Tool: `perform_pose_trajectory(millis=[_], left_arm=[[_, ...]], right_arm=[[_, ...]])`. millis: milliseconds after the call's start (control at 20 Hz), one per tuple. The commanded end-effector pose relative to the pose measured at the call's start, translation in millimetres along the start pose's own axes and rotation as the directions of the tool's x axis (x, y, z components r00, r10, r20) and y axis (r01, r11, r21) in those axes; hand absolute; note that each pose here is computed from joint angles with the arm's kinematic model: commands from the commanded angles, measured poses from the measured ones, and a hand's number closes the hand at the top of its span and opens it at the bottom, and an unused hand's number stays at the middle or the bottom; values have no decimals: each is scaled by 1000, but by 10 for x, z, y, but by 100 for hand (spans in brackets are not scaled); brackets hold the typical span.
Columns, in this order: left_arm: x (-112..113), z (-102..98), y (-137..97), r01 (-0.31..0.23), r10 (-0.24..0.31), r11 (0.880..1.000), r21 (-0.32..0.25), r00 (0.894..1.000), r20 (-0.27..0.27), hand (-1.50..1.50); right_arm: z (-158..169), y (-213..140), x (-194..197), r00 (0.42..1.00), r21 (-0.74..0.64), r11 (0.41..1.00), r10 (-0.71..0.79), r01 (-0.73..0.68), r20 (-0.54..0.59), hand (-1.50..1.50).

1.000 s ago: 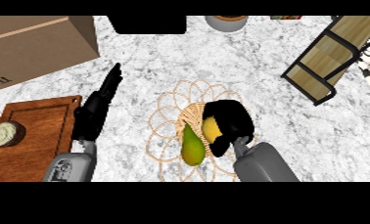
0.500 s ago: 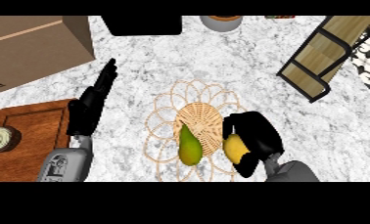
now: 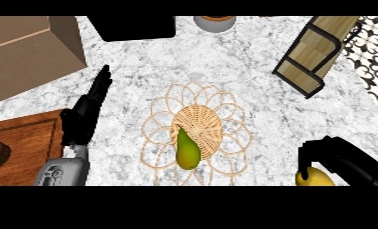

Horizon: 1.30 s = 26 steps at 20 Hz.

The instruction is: Pick the lemon from the placemat and place it in the tiered shelf

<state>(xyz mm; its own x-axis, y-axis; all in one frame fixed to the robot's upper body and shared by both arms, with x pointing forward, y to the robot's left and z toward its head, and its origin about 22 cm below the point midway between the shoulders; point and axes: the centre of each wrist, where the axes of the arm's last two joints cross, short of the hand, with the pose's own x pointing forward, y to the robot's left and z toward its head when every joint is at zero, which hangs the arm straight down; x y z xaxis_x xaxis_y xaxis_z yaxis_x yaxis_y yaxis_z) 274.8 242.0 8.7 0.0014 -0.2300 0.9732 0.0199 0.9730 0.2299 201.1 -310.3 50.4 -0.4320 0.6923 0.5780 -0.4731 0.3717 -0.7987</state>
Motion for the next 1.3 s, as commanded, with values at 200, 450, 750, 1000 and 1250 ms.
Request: perform_pose_trajectory(millis=[200, 450, 750, 1000, 1250], left_arm=[[77, -50, 24, -9, 9, 1000, -10, 1000, 3, 0], [37, 50, 4, 13, -13, 999, -31, 1000, 19, 0], [159, 78, -208, 0, 2, 998, -71, 999, 34, 0], [-41, -48, 2, 11, -10, 998, -63, 1000, 21, 0], [118, -47, -208, 3, -2, 996, -90, 1000, 12, 0]], right_arm=[[1085, -887, -148, 974, -187, 970, -120, 156, 192, 150], [1679, -1458, -96, 989, -385, 916, -72, 117, 130, 150], [1946, -1912, 8, 991, -537, 834, -78, 124, 109, 150], [1968, -2102, 49, 997, -643, 762, -55, 79, 57, 150], [1764, -2515, 245, 997, -666, 742, -66, 80, 46, 150]])
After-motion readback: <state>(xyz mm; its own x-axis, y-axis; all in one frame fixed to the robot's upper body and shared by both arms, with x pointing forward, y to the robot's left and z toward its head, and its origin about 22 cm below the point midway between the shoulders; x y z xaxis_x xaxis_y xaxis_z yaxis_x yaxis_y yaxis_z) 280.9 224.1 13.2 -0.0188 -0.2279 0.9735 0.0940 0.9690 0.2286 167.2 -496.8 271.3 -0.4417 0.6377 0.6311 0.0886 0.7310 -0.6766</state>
